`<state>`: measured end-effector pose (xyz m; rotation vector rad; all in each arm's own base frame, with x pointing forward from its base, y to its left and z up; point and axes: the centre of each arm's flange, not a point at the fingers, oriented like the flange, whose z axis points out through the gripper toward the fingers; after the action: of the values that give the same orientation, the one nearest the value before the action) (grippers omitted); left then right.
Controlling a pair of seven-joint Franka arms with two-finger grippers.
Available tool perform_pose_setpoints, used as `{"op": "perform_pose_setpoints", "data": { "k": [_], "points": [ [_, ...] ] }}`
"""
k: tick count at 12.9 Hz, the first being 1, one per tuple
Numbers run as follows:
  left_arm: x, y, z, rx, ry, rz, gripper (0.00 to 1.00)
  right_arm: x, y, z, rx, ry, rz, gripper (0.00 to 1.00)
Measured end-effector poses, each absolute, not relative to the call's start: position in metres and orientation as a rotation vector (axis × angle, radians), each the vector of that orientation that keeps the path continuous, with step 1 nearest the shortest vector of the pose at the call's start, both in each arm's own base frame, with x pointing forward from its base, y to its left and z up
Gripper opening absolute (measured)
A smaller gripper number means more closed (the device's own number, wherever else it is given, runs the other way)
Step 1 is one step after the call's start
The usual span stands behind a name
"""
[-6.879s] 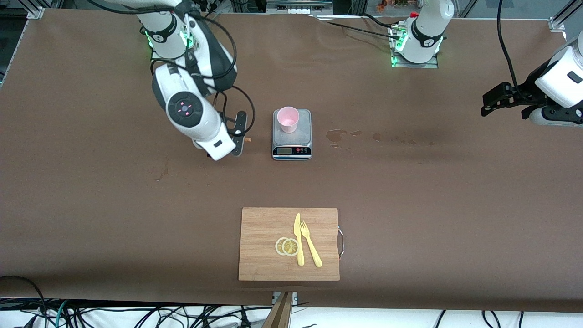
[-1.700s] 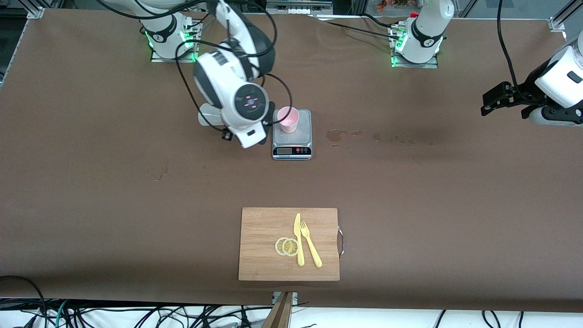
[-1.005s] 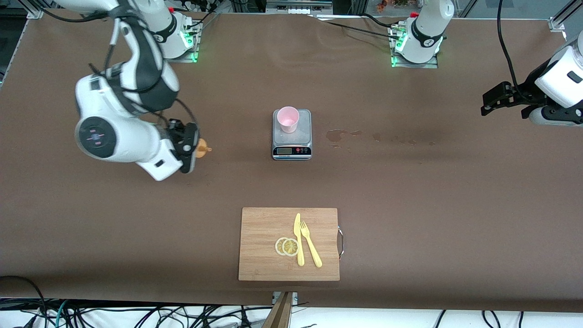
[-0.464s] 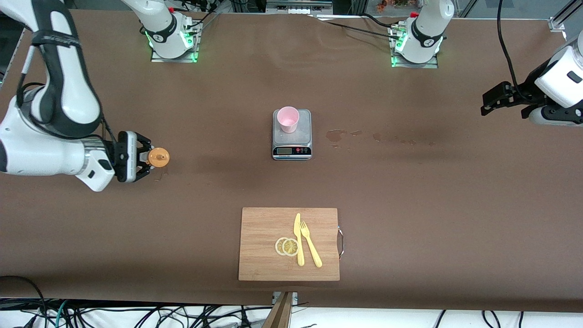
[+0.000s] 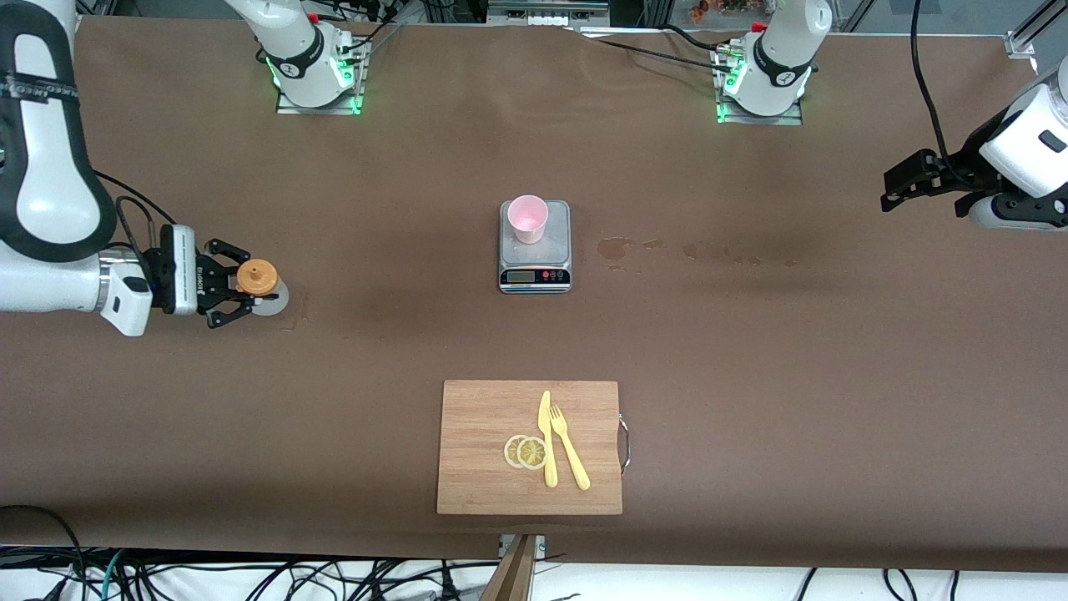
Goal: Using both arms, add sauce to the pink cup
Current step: 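Carry the squeeze bottle back to its spot with the right gripper, then lower the squeeze bottle onto the table and open the right gripper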
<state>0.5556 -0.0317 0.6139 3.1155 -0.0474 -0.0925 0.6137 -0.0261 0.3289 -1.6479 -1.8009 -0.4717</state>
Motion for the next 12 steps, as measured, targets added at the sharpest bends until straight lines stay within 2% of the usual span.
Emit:
{"op": "perform_pose_setpoints", "data": {
  "k": [7,9,12],
  "points": [
    [0.556,-0.032,0.614,3.115,-0.047,-0.093,1.00,0.574,-0.093,0.188,-1.438,-1.664,-0.711,0.33],
    [0.556,-0.032,0.614,3.115,-0.047,-0.093,1.00,0.570,-0.094,0.169,-1.421,-1.634,-0.731,0.33],
    [0.555,-0.032,0.614,3.115,-0.047,-0.093,1.00,0.572,-0.093,0.169,-1.418,-1.635,-0.736,0.33]
  ]
}}
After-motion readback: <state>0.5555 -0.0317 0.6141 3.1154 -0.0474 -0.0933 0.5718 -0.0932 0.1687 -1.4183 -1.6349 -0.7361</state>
